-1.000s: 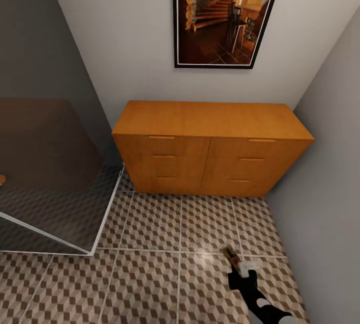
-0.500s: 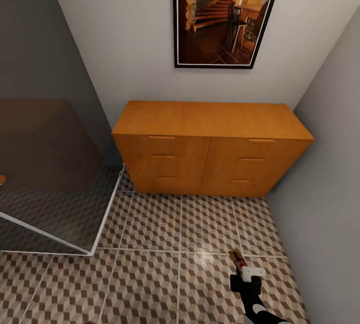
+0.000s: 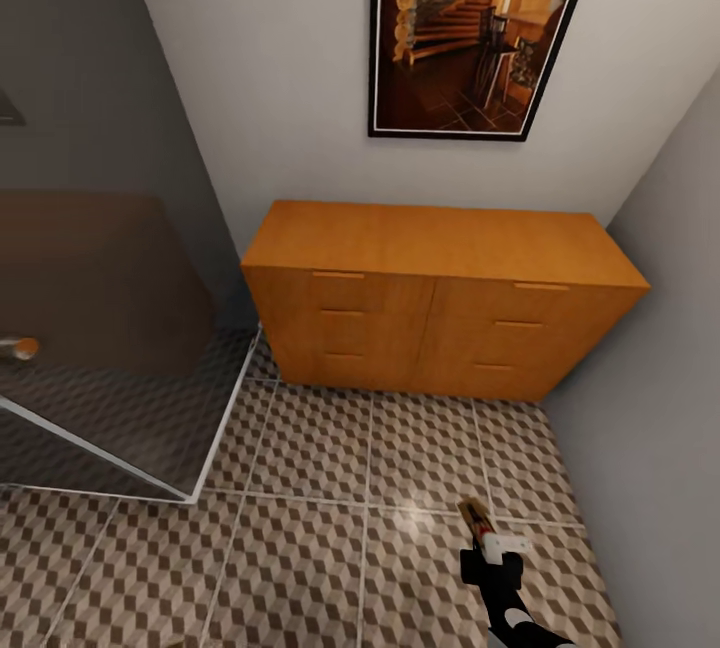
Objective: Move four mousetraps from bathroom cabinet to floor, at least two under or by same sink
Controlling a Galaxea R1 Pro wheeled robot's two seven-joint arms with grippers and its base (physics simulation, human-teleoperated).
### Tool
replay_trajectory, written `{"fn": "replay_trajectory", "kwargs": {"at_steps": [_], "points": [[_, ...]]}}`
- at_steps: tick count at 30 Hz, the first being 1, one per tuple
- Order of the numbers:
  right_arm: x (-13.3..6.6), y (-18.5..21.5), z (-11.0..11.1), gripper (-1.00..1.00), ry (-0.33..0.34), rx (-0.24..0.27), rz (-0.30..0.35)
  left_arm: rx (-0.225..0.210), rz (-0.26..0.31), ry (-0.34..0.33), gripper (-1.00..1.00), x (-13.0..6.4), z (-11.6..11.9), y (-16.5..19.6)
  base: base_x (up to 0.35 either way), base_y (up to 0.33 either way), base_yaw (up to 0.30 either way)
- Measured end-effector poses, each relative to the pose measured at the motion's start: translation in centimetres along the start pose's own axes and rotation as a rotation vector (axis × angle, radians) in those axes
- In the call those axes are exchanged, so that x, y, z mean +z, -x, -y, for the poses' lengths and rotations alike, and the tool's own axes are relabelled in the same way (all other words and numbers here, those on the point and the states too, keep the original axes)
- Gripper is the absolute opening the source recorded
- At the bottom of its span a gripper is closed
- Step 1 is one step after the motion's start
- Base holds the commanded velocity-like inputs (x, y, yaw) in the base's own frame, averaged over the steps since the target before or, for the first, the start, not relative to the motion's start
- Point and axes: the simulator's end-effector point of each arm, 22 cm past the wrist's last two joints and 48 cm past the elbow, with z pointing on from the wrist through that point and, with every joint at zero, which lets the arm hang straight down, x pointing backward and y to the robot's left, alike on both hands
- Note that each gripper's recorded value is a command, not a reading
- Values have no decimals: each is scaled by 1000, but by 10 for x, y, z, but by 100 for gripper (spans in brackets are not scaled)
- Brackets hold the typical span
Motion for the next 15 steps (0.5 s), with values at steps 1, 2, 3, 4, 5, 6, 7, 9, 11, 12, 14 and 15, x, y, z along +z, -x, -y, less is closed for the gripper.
{"fn": "replay_trajectory", "kwargs": {"at_steps": [1, 2, 3, 4, 5, 6, 7, 9, 11, 12, 14, 15], "points": [[0, 1, 0, -100, 0, 0, 1, 0, 1, 0, -100, 0, 0, 0, 0, 0, 172], [0, 1, 0, -100, 0, 0, 2, 0, 2, 0, -100, 0, 0, 1, 0, 0, 163], [0, 2, 0, -100, 0, 0, 3, 0, 3, 0, -100, 0, 0, 2, 0, 0, 160], [0, 2, 0, -100, 0, 1, 5, -1, 5, 0, -100, 0, 0, 2, 0, 0, 155], [0, 3, 0, -100, 0, 1, 6, -1, 6, 0, -100, 0, 0, 3, 0, 0, 152], [-1, 4, 0, -100, 0, 1, 7, -1, 7, 0, -100, 0, 0, 3, 0, 0, 152], [-1, 5, 0, -100, 0, 1, 9, -1, 9, 0, -100, 0, 0, 4, 0, 0, 150], [-1, 6, 0, -100, 0, 1, 11, -2, 11, 0, -100, 0, 0, 5, 0, 0, 150], [-1, 8, 0, -100, 0, 2, 14, -2, 14, 0, -100, 0, 0, 6, 0, 0, 152], [-1, 8, 0, -100, 0, 2, 16, -2, 15, 0, -100, 0, 0, 7, 0, 0, 152], [-2, 10, 0, -100, 0, 2, 18, -3, 18, 0, -100, 0, 0, 8, -8, 0, 153], [-2, 10, 0, -100, 0, 3, 20, -3, 20, 0, -100, -1, 0, 9, -48, 0, 153]]}}
